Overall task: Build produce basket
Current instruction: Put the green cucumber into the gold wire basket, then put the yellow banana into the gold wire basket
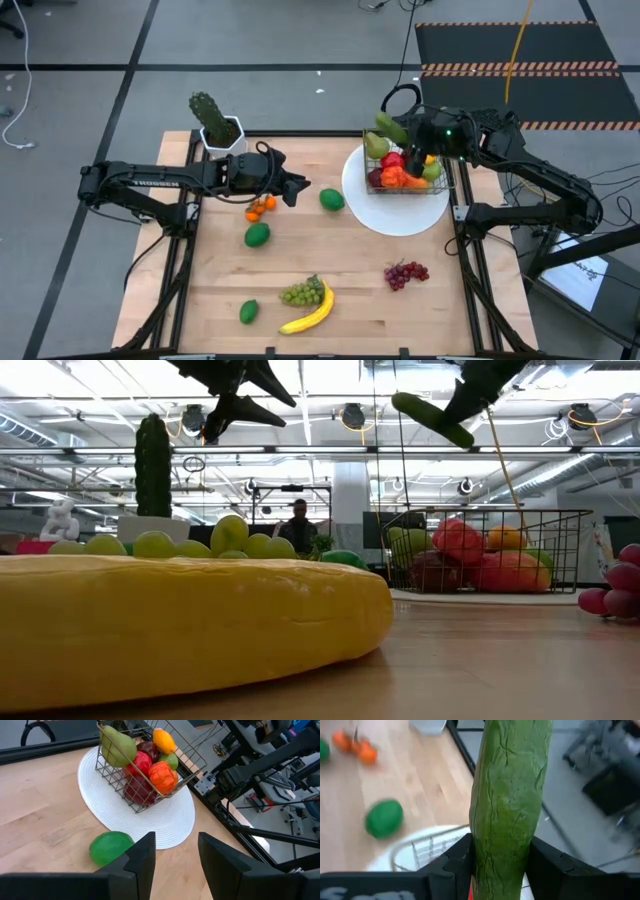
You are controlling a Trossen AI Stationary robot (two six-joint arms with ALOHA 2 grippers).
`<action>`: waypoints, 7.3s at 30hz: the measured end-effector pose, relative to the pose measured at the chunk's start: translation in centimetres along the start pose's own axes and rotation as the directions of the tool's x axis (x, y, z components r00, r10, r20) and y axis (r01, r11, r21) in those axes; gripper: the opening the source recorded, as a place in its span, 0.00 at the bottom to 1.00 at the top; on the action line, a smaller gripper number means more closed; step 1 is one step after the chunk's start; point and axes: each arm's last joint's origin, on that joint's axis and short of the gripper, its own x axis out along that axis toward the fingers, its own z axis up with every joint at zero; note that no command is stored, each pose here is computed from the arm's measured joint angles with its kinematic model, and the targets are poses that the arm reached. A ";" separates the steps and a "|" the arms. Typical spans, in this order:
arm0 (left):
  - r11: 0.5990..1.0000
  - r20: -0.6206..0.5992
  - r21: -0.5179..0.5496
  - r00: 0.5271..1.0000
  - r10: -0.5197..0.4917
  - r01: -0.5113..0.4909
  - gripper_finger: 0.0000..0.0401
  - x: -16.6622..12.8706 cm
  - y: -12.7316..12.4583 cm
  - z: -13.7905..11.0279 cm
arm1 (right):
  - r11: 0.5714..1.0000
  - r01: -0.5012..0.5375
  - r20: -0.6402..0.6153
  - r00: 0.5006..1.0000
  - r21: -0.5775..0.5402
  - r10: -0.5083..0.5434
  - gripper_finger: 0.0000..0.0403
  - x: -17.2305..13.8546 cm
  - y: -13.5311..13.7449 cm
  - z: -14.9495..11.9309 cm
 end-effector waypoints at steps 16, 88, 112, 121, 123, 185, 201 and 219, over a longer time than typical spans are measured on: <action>0.999 -0.039 0.029 0.998 -0.041 0.042 0.37 -0.1 -0.3 -0.3 | 0.628 -0.019 0.014 1.000 0.778 0.013 0.35 -0.3 0.2 0.1; 0.987 -0.290 -0.060 0.949 0.124 -0.147 0.37 -0.2 2.9 -1.3 | 0.904 0.300 -0.788 0.612 0.304 0.061 0.47 8.2 -2.1 -9.0; 0.989 -0.349 -0.074 0.932 0.095 -0.129 0.37 -0.4 2.5 -1.9 | 0.744 0.366 -0.424 0.897 0.559 -0.123 0.62 1.5 -2.8 -5.9; 0.996 -0.476 0.030 0.875 0.089 -0.085 0.37 -1.1 1.6 -3.9 | 0.640 -0.016 -0.011 0.999 0.769 0.038 0.62 -0.2 -1.2 -2.8; 0.996 -0.496 0.057 0.864 0.090 -0.072 0.37 -1.3 1.3 -4.4 | 0.603 -0.103 0.064 0.994 0.791 0.087 0.62 -0.3 -0.4 -2.0; 0.917 -0.624 0.374 0.770 0.138 0.139 0.70 -0.2 -17.4 -30.1 | 0.539 -0.646 0.023 0.652 0.541 0.758 0.62 -4.1 18.9 -0.6; 0.880 -0.639 0.462 0.729 0.245 0.109 0.67 1.8 -15.8 -30.3 | 0.516 -0.682 -0.015 0.596 0.519 0.803 0.62 -5.8 20.2 -1.5; 0.870 -0.674 0.477 0.687 0.273 0.122 0.42 4.0 -14.7 -31.2 | 0.497 -0.687 0.003 0.588 0.530 0.809 0.62 -7.1 21.0 -1.9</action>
